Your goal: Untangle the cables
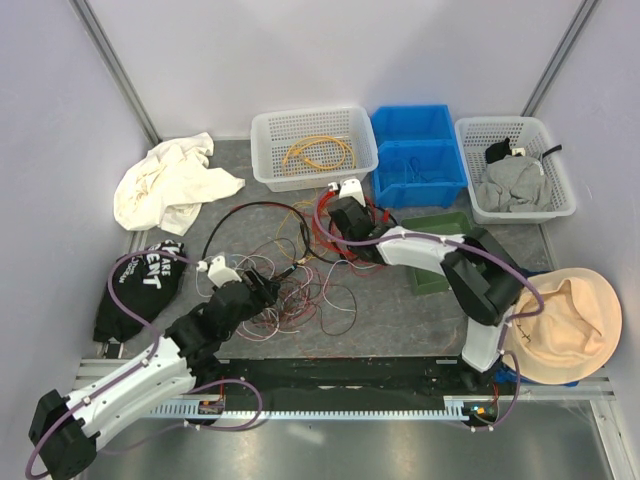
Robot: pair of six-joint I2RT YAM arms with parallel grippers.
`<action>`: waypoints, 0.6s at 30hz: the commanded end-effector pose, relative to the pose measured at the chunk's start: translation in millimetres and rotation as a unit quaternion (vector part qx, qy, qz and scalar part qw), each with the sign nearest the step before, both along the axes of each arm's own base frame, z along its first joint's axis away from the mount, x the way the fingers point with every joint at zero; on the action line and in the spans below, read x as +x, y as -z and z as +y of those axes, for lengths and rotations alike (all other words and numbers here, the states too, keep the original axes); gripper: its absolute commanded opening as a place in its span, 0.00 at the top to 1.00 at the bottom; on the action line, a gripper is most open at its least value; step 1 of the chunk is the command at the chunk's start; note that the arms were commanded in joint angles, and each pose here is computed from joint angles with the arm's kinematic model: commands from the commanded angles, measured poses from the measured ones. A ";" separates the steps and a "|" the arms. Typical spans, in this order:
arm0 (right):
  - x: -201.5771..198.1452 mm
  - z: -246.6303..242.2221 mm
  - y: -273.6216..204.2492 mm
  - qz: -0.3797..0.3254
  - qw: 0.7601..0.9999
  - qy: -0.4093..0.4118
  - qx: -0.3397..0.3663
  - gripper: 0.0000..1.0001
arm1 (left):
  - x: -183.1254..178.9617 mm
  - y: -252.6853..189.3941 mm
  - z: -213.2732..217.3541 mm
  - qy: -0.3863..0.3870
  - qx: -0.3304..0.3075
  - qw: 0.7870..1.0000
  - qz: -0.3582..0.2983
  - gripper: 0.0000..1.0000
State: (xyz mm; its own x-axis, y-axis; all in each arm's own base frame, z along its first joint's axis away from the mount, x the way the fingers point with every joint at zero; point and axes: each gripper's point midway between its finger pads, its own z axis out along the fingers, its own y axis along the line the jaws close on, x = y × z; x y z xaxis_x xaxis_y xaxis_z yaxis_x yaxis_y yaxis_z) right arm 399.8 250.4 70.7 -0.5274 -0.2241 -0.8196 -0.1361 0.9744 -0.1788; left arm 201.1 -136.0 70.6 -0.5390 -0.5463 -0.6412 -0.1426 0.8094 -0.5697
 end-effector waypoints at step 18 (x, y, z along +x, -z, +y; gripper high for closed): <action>-181.4 89.6 -323.0 -0.118 0.905 -0.237 0.332 1.00 | 12.2 -160.3 9.3 -0.004 -0.135 0.950 -0.280 0.00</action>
